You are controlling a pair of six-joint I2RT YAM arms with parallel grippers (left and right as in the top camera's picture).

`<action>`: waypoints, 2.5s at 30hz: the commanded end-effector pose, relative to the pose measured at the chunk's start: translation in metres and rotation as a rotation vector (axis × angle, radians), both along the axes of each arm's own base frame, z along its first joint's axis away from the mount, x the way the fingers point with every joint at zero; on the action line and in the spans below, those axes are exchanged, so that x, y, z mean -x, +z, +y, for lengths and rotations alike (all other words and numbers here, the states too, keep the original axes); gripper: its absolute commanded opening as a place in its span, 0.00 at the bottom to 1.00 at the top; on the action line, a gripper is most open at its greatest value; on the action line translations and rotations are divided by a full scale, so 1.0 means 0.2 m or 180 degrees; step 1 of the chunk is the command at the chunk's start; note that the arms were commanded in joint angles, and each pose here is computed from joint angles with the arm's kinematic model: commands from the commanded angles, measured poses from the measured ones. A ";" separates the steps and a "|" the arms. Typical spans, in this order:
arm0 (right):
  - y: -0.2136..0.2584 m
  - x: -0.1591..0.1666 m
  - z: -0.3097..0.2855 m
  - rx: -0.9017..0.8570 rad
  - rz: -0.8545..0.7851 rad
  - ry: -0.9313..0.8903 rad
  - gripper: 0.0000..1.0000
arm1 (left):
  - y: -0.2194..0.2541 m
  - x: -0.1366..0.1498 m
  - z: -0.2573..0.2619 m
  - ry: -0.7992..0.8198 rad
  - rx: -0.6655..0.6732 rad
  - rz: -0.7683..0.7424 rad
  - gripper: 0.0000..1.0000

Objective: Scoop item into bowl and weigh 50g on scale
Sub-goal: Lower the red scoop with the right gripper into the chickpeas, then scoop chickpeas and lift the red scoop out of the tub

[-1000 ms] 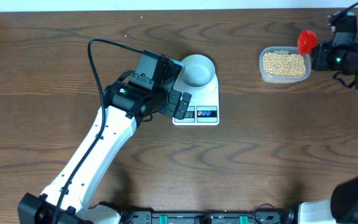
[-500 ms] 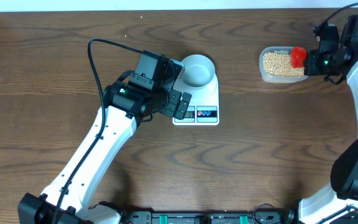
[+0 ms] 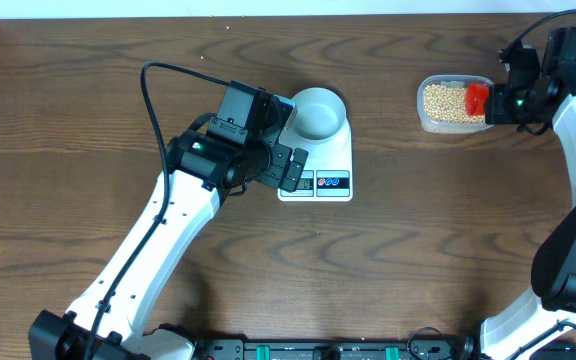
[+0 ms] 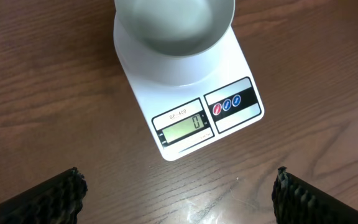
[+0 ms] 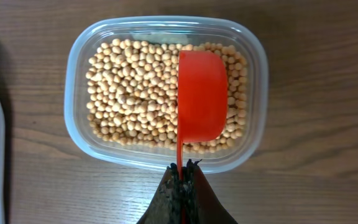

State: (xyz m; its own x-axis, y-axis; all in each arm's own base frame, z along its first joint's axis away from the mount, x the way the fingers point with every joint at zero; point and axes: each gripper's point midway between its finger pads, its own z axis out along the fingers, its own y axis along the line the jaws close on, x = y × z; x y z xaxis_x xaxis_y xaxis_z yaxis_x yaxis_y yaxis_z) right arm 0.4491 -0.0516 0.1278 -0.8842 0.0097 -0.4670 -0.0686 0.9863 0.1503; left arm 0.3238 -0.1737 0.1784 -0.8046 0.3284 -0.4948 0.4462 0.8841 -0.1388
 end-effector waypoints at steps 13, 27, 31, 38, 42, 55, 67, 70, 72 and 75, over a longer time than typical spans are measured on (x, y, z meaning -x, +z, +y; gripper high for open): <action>-0.22 0.01 0.22 -0.1176 0.0369 0.0142 0.01 | -0.01 0.00 0.02 0.0044 -0.0037 0.0004 0.98; -0.20 0.03 0.10 -0.2050 0.0417 -0.0253 0.01 | -0.01 0.00 0.02 0.0044 -0.0037 0.0004 0.98; -0.25 0.03 0.12 -0.2121 0.0482 -0.0262 0.01 | -0.01 0.00 0.02 0.0044 -0.0037 0.0004 0.98; -0.31 0.01 0.14 -0.2266 0.0561 -0.0327 0.01 | -0.01 0.00 0.02 0.0044 -0.0037 0.0004 0.98; -0.29 0.00 0.16 -0.2378 0.0524 -0.0280 0.01 | -0.01 0.00 0.02 0.0044 -0.0037 0.0004 0.98; -0.22 0.00 0.10 -0.2660 0.0380 -0.0292 0.01 | -0.01 0.00 0.02 0.0044 -0.0037 0.0004 0.98; -0.16 0.01 0.03 -0.2854 0.0168 -0.0217 0.01 | -0.01 0.00 0.02 0.0044 -0.0037 0.0004 0.98; -0.15 0.02 0.01 -0.2877 0.0153 -0.0232 0.01 | -0.01 0.00 0.02 0.0044 -0.0037 0.0004 0.98; -0.13 0.03 0.00 -0.2942 0.0100 -0.0183 0.01 | -0.01 0.00 0.02 0.0044 -0.0037 0.0004 0.98; -0.12 0.04 -0.02 -0.2967 0.0081 -0.0186 0.01 | -0.01 0.00 0.02 0.0044 -0.0037 0.0004 0.98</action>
State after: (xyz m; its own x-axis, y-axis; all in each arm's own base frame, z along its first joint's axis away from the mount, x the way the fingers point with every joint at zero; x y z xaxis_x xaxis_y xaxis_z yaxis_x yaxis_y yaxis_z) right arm 0.4433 -0.0527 0.0953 -0.8874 0.4142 -0.2024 0.0436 0.5124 0.8576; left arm 0.3238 -0.1739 0.1784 -0.8058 0.3260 -0.4944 0.4441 0.8849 -0.1403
